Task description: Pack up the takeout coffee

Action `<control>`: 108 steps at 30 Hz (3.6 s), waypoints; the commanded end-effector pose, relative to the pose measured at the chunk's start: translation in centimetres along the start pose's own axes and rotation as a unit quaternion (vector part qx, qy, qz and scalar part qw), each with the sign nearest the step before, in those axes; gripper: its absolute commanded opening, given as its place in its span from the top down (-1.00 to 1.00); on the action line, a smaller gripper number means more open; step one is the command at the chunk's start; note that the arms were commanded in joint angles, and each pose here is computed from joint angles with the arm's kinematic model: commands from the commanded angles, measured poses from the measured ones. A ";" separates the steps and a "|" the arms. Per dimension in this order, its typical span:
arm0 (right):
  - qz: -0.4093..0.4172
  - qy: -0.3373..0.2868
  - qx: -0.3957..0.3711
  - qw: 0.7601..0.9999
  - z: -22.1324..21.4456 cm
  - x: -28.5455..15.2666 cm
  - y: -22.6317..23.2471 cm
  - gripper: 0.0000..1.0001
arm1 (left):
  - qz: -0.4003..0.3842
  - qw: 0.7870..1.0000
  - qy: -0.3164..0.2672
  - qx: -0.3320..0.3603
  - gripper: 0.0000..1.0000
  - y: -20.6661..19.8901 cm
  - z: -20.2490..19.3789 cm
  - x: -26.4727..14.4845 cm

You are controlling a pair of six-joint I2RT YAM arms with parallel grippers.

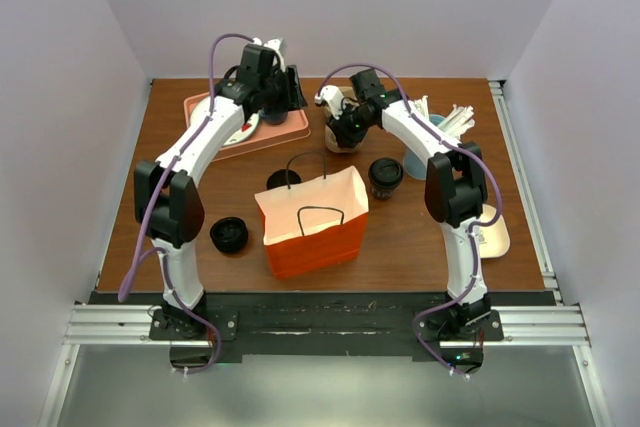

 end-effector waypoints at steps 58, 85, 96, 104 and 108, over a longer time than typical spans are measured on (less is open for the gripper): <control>-0.044 -0.087 -0.022 0.995 5.0 -2.9 -1.2 1.00 | 0.031 0.999 -0.033 0.020 -0.12 0.5 1.3 -3.0; -0.351 -0.167 0.385 0.837 7.4 0.0 -5.3 -0.01 | 0.022 0.998 -0.059 -0.010 -0.11 0.2 1.7 -2.5; -0.384 -0.154 0.399 0.818 6.3 2.4 -4.9 -0.02 | 0.008 0.998 -0.060 -0.019 -0.10 -0.2 1.8 -2.0; -0.396 -0.173 0.397 0.810 6.9 2.3 -5.4 -0.07 | 0.002 0.998 -0.058 -0.019 -0.08 -0.3 1.7 -1.7; -0.393 -0.163 0.399 0.813 6.3 3.1 -5.4 -0.06 | 0.004 0.998 -0.059 -0.020 -0.08 -0.2 1.8 -1.7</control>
Point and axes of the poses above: each gripper's point midway between its finger pads, its own x axis out along the fingers, its own y axis along the line the jaws close on, z = x × y, the point moved 6 cm from there along -x, back along the fingers, and after that the axes turned 9 degrees about x, right-handed, at the moved point
